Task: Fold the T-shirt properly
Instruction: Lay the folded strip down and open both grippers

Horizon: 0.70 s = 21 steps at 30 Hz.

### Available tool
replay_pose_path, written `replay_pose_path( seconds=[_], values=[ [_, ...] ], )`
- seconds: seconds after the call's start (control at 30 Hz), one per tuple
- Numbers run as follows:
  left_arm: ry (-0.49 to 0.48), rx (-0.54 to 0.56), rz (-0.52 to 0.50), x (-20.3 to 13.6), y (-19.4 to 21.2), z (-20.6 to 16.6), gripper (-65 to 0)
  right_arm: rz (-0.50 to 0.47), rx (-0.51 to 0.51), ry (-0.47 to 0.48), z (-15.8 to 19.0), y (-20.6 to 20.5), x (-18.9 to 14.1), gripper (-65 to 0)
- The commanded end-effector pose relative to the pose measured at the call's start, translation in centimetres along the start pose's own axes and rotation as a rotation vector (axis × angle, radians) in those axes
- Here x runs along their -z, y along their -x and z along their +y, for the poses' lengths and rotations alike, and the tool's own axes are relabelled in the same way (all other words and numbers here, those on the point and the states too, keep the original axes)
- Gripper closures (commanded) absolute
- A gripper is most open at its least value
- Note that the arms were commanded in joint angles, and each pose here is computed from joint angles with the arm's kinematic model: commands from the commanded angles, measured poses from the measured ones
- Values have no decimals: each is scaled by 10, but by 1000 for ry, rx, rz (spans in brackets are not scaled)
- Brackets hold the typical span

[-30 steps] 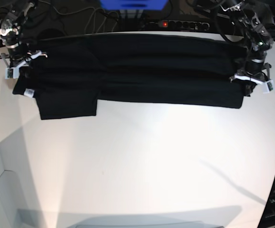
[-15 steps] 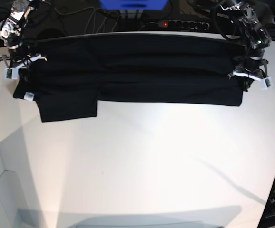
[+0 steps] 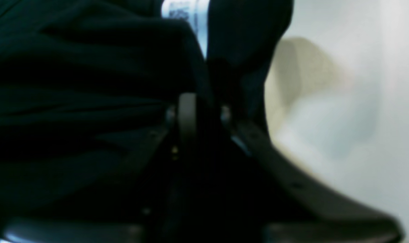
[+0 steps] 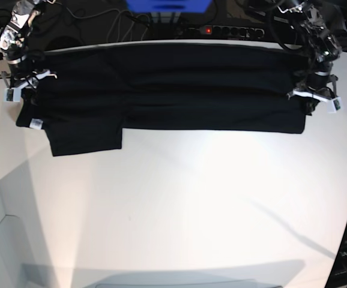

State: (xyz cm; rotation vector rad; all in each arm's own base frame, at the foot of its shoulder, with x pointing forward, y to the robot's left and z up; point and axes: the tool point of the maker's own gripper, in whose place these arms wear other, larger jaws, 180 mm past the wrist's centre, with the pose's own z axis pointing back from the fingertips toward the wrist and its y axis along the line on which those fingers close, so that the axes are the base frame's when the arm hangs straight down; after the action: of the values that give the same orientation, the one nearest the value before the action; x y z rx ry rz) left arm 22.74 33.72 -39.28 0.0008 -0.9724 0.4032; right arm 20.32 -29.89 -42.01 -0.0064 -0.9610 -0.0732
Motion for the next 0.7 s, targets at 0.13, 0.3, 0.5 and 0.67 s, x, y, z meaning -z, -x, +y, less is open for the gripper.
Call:
replay_pose_path(
  seconds=[0.13, 0.3, 0.5, 0.67],
  values=[
    [-7, 14, -40, -3, -13, 4, -42, -68, -31, 106, -31, -28, -21, -274],
    [-9, 3, -41, -3, -12, 5, -199, -166, -58, 170, -37, -65, -37, -322],
    [-7, 3, -41, -3, -12, 4, -266, -221, -86, 176, -29, -87, -43, -329],
    [-6, 3, -41, -3, -12, 3, -268, -222, -89, 174, -29, -88, -42, -329]
  ],
)
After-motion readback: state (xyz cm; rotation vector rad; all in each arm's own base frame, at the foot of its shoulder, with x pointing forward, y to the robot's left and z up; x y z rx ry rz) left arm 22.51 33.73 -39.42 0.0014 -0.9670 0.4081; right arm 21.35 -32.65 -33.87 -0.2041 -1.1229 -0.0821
